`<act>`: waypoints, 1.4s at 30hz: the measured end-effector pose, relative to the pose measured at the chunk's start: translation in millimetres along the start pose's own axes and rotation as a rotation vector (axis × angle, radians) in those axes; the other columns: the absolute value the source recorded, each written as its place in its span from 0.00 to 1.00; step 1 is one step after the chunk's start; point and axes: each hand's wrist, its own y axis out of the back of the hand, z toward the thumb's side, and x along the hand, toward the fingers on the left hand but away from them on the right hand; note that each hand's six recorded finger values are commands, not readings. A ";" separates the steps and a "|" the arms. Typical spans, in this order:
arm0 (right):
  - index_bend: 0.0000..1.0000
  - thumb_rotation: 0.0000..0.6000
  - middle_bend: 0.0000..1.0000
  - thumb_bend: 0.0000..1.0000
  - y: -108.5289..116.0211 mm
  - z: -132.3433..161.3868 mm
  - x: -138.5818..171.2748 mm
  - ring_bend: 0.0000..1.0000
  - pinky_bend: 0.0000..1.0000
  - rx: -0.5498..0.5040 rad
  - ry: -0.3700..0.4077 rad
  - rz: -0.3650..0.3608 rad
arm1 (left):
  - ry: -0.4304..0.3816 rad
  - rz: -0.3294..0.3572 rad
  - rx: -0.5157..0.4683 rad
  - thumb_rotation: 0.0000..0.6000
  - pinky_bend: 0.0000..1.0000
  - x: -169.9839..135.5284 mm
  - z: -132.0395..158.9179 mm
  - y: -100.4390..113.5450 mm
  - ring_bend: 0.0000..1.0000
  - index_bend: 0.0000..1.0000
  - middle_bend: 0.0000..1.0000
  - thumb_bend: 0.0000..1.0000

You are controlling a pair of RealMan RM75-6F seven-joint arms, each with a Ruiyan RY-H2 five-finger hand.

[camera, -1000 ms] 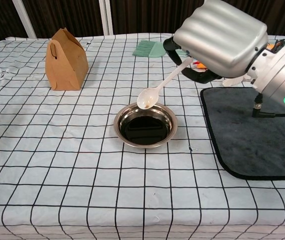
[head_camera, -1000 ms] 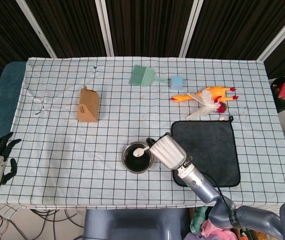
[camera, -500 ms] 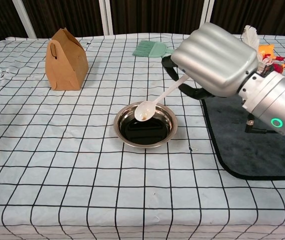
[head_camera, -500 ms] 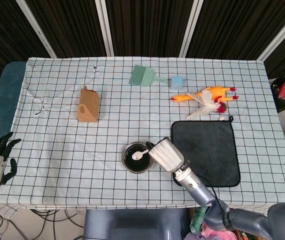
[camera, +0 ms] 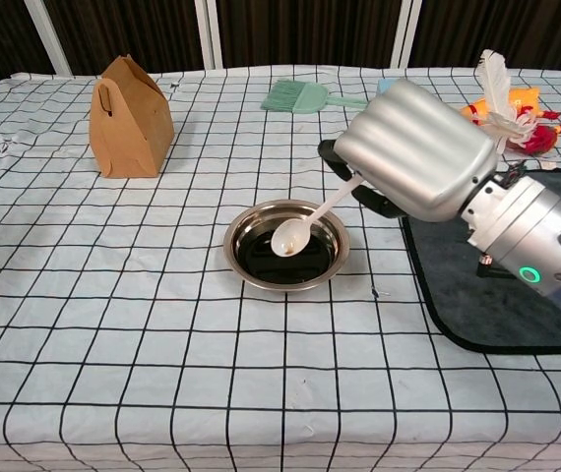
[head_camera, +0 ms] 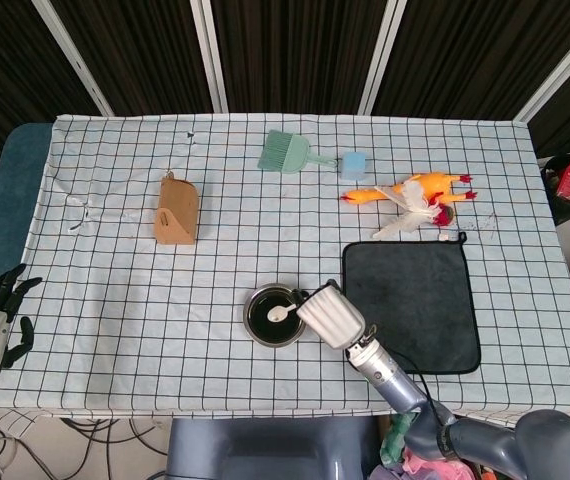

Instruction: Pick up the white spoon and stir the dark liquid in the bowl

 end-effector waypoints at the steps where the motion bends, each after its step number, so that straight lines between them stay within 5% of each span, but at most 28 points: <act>1: 0.68 1.00 1.00 0.39 -1.5 1.5 0.4 1.00 1.00 0.001 -0.001 -0.001 | 0.000 0.001 0.000 1.00 0.00 -0.1 -0.1 0.2 0.00 0.17 0.00 0.73; 42: 0.70 1.00 1.00 0.39 -25.4 3.4 -13.0 1.00 1.00 0.024 -0.038 0.003 | 0.000 0.002 0.004 1.00 0.00 -0.1 -1.1 -0.1 0.00 0.17 0.00 0.73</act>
